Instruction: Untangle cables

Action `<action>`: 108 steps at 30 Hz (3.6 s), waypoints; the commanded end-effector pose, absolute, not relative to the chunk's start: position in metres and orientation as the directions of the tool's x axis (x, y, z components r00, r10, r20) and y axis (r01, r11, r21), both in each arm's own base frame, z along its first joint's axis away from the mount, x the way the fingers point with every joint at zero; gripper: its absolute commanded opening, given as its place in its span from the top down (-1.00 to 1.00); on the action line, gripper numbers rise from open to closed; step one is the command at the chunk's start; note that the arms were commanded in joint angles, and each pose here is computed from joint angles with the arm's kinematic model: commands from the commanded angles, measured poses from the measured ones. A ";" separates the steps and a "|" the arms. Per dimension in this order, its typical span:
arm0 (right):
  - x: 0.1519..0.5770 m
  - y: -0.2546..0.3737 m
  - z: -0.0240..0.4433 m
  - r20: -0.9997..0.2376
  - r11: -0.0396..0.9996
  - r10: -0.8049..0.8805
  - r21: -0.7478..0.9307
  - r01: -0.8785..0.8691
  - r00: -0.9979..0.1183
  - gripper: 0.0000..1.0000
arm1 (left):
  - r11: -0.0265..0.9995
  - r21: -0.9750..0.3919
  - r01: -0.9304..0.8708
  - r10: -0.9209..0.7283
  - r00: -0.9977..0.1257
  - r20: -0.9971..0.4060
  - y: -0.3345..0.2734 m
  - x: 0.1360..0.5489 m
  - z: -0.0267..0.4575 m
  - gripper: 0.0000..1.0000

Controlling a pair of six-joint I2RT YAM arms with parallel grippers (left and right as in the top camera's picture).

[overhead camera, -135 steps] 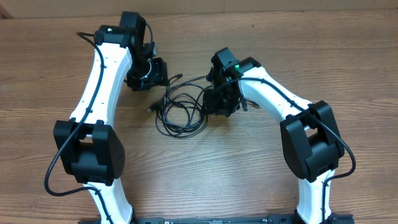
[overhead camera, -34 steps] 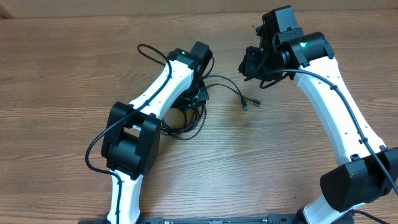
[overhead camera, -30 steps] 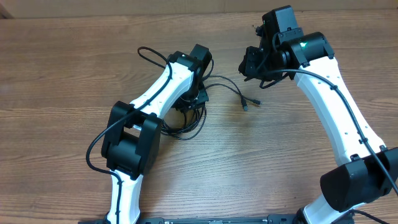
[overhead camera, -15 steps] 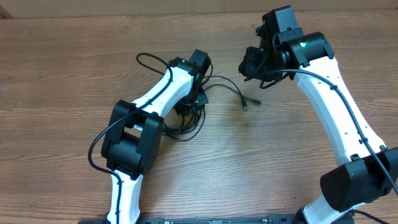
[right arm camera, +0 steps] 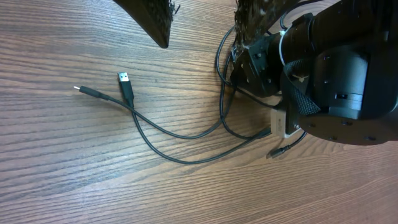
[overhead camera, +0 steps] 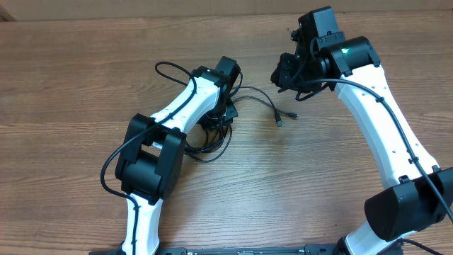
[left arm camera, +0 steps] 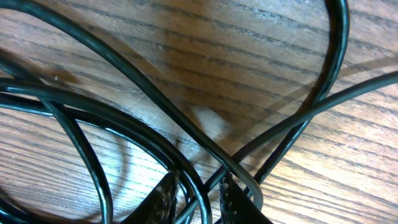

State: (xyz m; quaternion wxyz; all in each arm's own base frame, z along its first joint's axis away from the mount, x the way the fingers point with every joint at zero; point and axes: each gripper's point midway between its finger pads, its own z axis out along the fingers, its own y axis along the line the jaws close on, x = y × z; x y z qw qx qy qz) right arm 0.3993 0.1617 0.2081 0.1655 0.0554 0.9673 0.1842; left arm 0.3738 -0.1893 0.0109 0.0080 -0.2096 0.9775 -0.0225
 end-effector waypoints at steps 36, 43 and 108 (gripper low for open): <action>0.399 0.163 0.211 -0.304 0.922 0.172 0.384 0.045 -0.937 0.31 | 0.911 -0.408 -0.050 -0.094 -0.992 -0.087 -0.214 0.415 0.172 0.92; 0.396 0.173 0.214 -0.282 0.901 0.162 0.432 0.025 -0.946 0.52 | 0.838 -0.537 0.097 0.032 -0.991 -0.130 -0.219 0.412 0.209 0.92; 0.428 0.082 0.050 0.062 0.891 0.288 0.348 0.291 -0.956 -0.60 | 0.672 -0.728 0.133 0.053 -0.990 -0.132 -0.151 0.403 0.258 0.91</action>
